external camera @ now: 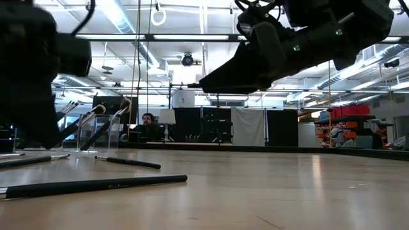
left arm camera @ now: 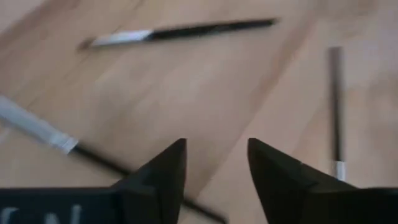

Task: Put items in baskets/containers
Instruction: Put the black eyeshadow brush into the transparent organizer

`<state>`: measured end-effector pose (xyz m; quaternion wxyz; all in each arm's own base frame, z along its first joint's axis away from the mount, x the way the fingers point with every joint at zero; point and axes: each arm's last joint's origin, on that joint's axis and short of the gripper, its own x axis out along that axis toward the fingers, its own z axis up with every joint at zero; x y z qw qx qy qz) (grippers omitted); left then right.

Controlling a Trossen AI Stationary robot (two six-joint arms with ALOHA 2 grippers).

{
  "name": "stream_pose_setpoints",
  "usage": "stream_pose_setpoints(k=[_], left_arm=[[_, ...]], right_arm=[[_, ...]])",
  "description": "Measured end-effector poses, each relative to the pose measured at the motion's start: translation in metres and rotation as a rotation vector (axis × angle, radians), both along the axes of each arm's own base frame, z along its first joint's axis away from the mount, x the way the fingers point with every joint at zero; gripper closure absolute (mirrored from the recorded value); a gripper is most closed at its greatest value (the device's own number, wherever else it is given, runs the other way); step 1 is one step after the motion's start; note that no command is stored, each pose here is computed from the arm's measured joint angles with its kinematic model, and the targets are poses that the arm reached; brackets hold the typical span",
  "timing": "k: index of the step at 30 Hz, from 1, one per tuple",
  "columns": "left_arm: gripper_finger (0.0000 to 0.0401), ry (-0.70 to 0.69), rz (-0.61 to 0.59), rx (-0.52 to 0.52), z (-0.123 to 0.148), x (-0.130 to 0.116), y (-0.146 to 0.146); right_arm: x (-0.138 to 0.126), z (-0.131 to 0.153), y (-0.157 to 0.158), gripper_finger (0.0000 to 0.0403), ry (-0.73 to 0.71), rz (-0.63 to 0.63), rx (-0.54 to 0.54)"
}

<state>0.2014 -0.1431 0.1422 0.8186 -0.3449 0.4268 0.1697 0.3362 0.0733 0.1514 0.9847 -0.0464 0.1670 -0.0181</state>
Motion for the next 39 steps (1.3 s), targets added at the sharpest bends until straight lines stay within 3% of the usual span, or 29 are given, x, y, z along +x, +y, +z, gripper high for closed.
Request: stream_pose_setpoints(k=[4,9,13,17,22,25,30,39], left_arm=[[0.0193,0.124,0.1,-0.104,-0.004,-0.004,0.005],[0.0202,0.096,0.164,-0.136,0.006,-0.001,-0.004],[0.0221,0.05,0.158,-0.104,0.029,0.004,-0.017],[0.0241,0.097,0.175,-0.011,0.049,-0.003,-0.025],[0.0264,0.155,0.243,0.086,0.051,-0.025,-0.029],[0.0268,0.162,0.275,0.08,0.05,-0.032,-0.032],[0.024,0.165,0.329,0.077,0.05,-0.04,-0.034],[0.0174,0.3,0.461,0.127,0.035,-0.049,-0.033]], right_arm=[[0.0,-0.002,-0.001,0.0165,0.022,0.006,-0.013],[0.0,-0.005,-0.006,0.0165,0.053,-0.003,-0.032],[0.0,-0.006,-0.009,0.0165,0.066,-0.009,-0.04],[0.0,-0.006,-0.009,0.0165,0.066,-0.009,-0.04],[0.0,-0.006,-0.009,0.0165,0.066,-0.009,-0.04],[-0.001,-0.006,-0.009,0.0165,0.07,-0.009,-0.041],[-0.001,-0.006,-0.009,0.0165,0.071,-0.009,-0.042],[-0.001,-0.007,-0.009,0.0166,0.074,-0.009,-0.043]])
